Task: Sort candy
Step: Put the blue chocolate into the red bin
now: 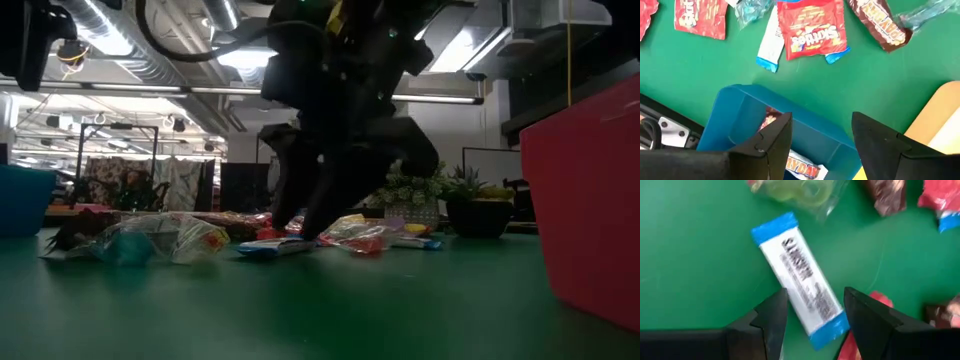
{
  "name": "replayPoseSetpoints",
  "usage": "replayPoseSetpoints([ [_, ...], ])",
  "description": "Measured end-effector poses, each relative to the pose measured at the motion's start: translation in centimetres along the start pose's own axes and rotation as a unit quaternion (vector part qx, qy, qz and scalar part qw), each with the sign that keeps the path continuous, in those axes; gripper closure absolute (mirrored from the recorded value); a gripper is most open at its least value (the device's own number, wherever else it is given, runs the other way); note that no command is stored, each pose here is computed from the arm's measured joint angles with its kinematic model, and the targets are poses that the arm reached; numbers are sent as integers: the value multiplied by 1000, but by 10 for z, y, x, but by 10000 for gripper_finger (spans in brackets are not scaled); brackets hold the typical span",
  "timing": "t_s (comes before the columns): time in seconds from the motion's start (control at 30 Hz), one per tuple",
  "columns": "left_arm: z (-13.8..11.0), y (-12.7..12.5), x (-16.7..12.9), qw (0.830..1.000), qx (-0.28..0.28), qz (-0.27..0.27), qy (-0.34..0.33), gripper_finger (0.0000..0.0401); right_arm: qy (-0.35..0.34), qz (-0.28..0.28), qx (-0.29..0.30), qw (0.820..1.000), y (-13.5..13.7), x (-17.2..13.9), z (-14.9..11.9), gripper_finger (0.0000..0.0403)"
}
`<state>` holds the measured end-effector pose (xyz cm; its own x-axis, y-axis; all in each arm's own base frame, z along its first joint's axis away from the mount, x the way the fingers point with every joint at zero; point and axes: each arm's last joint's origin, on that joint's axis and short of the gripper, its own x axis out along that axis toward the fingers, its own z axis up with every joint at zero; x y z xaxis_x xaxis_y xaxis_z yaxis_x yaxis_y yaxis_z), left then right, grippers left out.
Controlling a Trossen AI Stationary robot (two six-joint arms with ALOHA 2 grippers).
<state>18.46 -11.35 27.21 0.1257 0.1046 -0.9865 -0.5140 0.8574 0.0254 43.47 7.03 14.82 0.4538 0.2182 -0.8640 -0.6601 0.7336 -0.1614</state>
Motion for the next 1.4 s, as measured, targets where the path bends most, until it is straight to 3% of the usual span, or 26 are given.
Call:
replayPoseSetpoints([
  [0.57,2,-3,0,1000,5,-12,-21,211,-4,-1,-50,999,0,11,-2,207],
  [0.87,4,-3,0,999,4,-8,-39,211,13,14,-47,999,1,16,-6,212],
  [1.4,4,-4,0,999,3,-9,-40,211,15,35,-44,998,3,15,-6,379],
])
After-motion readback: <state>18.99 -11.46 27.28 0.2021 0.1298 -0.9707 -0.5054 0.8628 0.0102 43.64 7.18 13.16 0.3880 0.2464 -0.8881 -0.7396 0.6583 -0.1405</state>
